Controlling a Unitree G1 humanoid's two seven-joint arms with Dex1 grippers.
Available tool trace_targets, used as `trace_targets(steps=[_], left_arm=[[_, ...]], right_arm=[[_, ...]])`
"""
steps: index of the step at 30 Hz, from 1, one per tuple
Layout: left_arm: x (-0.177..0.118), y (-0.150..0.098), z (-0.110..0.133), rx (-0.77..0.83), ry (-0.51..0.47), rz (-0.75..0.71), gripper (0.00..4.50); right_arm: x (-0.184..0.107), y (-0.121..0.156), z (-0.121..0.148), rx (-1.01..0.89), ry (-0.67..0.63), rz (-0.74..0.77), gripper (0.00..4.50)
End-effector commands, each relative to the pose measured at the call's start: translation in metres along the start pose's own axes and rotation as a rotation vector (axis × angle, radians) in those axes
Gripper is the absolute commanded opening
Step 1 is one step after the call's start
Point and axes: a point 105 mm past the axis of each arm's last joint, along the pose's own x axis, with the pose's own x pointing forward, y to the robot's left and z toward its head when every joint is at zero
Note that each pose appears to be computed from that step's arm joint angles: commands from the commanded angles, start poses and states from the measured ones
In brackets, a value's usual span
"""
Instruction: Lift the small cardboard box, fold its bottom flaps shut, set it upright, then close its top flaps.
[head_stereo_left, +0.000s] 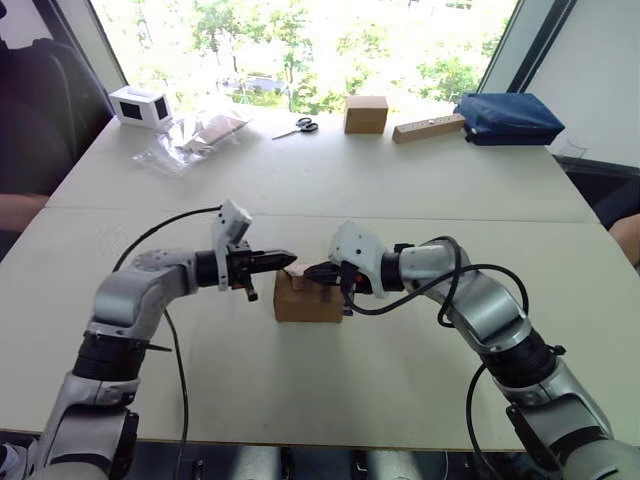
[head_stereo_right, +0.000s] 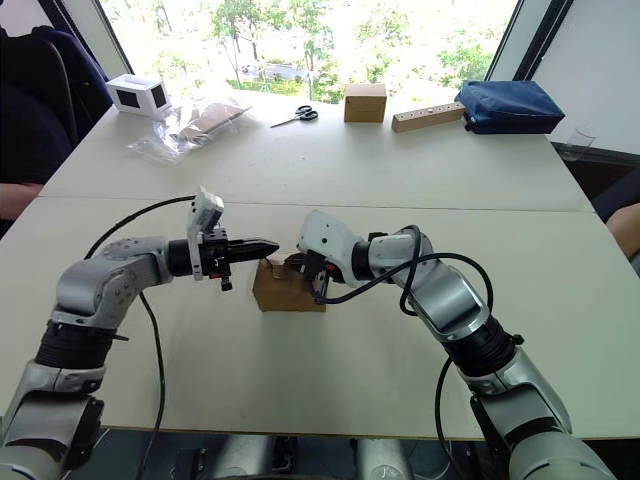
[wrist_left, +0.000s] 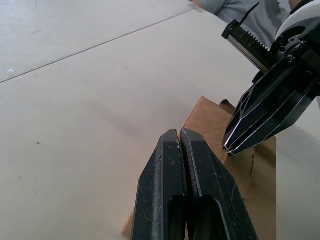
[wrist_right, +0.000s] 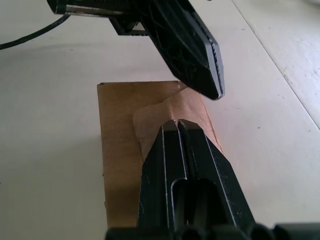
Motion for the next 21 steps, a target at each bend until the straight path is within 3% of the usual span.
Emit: trace_targets(steps=[1,12,16,21], left_arm=[[0.002,-0.004,0.002,0.04,0.002,-0.008,0.05],[0.002,-0.002,-0.006,0.036,0.019,0.009,0.05],[0.003,-0.002,-0.005,0.03,0.013,0.008,0.05],[0.004,-0.004,-0.003,0.02,0.003,0.001,0.05]], right_arm=[[-0.004,-0.001,0.011,-0.041,-0.028,-0.02,0.0],[-0.017,0.013,0.026,-0.033,-0.091,0.021,0.0],[-0.012,0.031,0.018,-0.029,-0.067,0.066,0.0],[-0.007,0.028,0.008,-0.053,0.001,0.041,0.0]])
